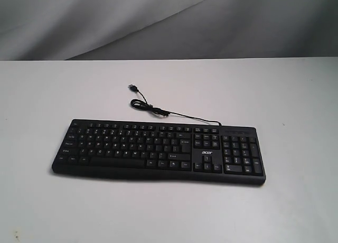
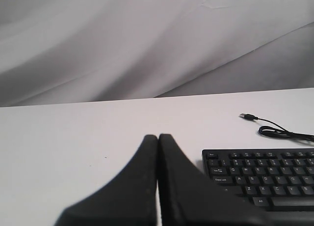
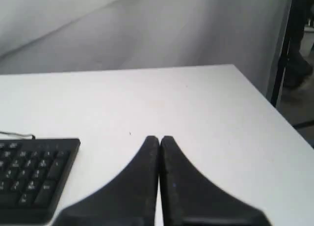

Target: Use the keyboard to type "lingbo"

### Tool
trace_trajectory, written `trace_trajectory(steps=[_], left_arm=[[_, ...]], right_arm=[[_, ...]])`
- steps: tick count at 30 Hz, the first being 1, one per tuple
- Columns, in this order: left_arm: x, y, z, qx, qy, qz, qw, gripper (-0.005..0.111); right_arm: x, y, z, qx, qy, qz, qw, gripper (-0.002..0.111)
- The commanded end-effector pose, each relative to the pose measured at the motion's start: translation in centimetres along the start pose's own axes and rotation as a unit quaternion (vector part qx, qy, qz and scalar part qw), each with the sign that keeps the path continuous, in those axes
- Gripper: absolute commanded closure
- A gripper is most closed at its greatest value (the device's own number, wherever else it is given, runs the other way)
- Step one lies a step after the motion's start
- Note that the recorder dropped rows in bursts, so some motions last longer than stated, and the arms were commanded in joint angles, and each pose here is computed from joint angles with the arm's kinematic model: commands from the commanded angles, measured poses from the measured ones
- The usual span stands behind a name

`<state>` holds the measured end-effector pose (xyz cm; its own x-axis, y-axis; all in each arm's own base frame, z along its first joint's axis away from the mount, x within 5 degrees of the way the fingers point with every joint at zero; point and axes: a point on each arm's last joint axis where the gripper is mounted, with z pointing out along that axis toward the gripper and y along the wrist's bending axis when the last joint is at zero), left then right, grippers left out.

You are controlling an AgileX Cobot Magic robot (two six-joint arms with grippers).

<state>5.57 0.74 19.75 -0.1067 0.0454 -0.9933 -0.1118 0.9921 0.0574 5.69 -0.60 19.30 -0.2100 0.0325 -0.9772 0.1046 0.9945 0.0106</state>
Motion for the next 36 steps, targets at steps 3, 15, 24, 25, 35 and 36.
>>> trace_trajectory(steps=[3, 15, 24, 25, 35, 36], left_arm=[[0.08, -0.04, -0.01, 0.003, -0.003, -0.001, 1.000, 0.106], [0.08, -0.04, -0.01, 0.003, -0.003, -0.001, 1.000, 0.106], [0.08, -0.04, -0.01, 0.003, -0.003, -0.001, 1.000, 0.106], [0.08, -0.04, -0.01, 0.003, -0.003, -0.001, 1.000, 0.106], [0.08, -0.04, -0.01, 0.003, -0.003, -0.001, 1.000, 0.106], [0.08, -0.04, -0.01, 0.003, -0.003, -0.001, 1.000, 0.106]], right_arm=[[1.02, 0.00, 0.15, 0.001, 0.026, 0.010, 1.000, 0.108], [1.02, 0.00, 0.15, 0.001, 0.026, 0.010, 1.000, 0.108], [1.02, 0.00, 0.15, 0.001, 0.026, 0.010, 1.000, 0.108], [1.02, 0.00, 0.15, 0.001, 0.026, 0.010, 1.000, 0.108], [1.02, 0.00, 0.15, 0.001, 0.026, 0.010, 1.000, 0.108], [1.02, 0.00, 0.15, 0.001, 0.026, 0.011, 1.000, 0.108]])
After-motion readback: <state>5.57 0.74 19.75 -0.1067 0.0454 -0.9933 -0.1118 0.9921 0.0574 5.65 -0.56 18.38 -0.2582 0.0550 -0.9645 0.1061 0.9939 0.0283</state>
